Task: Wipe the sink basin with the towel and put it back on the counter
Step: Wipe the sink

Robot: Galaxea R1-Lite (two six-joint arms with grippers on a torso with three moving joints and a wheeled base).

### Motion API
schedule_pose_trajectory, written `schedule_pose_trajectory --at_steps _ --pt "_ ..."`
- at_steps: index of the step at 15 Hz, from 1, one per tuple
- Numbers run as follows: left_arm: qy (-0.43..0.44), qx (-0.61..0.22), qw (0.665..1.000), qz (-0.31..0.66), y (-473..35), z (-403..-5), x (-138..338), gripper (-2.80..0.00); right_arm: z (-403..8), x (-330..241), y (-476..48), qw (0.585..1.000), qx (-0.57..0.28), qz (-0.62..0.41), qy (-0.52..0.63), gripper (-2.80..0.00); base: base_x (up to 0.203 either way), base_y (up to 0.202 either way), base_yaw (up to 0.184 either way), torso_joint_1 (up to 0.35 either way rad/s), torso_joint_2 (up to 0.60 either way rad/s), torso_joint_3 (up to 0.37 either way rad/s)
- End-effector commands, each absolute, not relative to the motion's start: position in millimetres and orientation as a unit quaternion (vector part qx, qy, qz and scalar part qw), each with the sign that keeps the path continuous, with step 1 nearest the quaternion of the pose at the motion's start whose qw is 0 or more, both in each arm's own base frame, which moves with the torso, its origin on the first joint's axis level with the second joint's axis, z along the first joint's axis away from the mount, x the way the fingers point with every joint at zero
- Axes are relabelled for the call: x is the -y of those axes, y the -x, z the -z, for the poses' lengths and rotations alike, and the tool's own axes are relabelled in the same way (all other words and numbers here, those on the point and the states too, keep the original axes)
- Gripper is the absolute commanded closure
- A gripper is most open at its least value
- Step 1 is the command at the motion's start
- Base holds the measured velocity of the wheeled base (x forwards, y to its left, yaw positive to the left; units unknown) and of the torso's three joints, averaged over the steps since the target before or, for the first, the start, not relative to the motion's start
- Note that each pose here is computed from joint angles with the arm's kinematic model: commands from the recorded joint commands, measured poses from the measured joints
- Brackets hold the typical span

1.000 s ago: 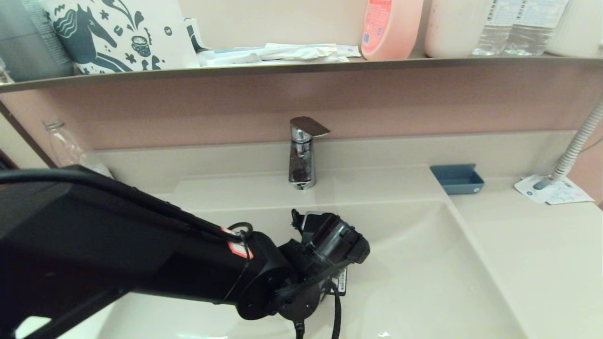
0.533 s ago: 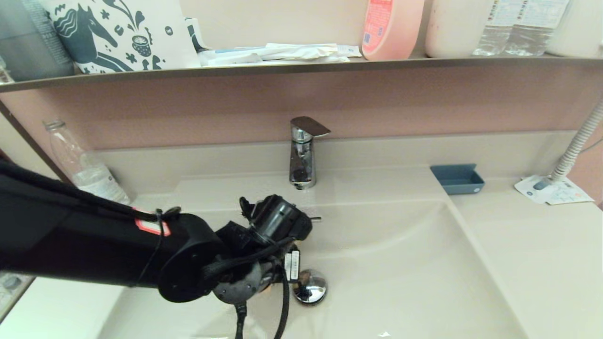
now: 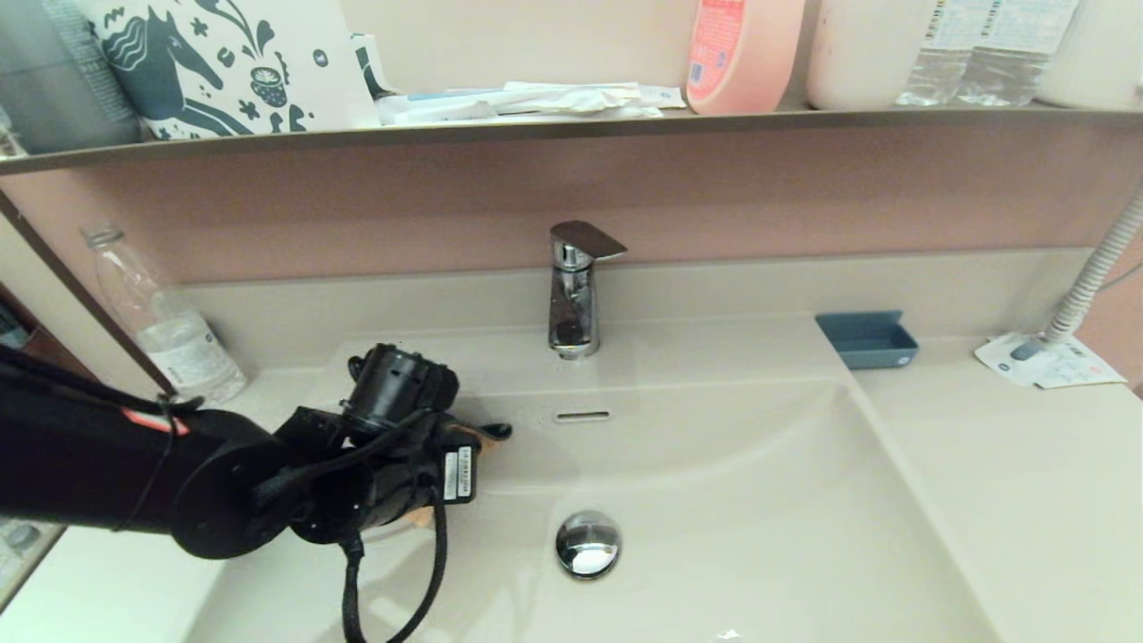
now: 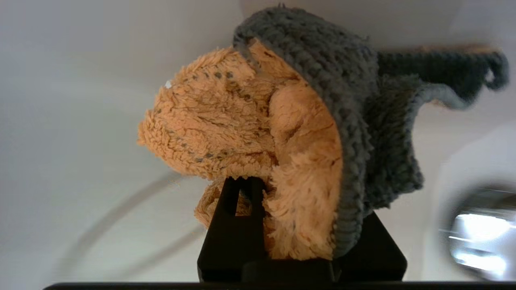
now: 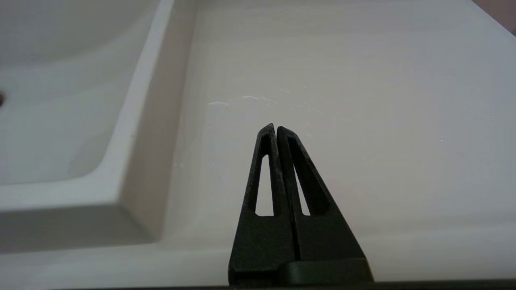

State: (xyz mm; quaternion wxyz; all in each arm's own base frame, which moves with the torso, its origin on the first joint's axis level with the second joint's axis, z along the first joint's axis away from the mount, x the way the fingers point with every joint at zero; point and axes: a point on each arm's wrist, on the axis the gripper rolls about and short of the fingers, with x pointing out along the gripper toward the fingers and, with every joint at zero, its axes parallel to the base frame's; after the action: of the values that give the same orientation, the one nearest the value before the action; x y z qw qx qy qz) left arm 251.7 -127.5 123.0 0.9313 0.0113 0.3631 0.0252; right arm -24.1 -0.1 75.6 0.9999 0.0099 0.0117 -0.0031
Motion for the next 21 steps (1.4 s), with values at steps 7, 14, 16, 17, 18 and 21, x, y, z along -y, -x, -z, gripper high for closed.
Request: schedule_pose_trajectory --at_steps 7,14,16,17,18,21 --pt "-0.010 -0.340 0.940 -0.031 -258 -124 76 0.00 -76 0 24 1.000 -0.012 0.003 -0.010 0.00 0.000 0.000 0.000 0.000 0.00 0.000" --pt "-0.019 -0.318 0.947 0.039 -248 -136 181 0.00 -76 0 24 1.000 -0.012 0.003 -0.010 0.00 0.000 0.000 0.000 0.000 0.00 0.000" --pt "-0.015 -0.336 0.940 0.052 -240 -137 208 0.00 -76 0 24 1.000 -0.012 0.003 -0.010 0.00 0.000 0.000 0.000 0.000 0.00 0.000" --pt "-0.015 -0.346 0.937 0.054 -236 -134 217 0.00 -76 0 24 1.000 -0.012 0.003 -0.010 0.00 0.000 0.000 0.000 0.000 0.00 0.000" --pt "-0.017 -0.349 0.935 0.056 -235 -131 225 0.00 -76 0 24 1.000 -0.012 0.003 -0.010 0.00 0.000 0.000 0.000 0.000 0.00 0.000" --pt "-0.023 -0.342 0.937 0.063 -237 -127 245 0.00 -76 0 24 1.000 -0.012 0.003 -0.010 0.00 0.000 0.000 0.000 0.000 0.00 0.000"
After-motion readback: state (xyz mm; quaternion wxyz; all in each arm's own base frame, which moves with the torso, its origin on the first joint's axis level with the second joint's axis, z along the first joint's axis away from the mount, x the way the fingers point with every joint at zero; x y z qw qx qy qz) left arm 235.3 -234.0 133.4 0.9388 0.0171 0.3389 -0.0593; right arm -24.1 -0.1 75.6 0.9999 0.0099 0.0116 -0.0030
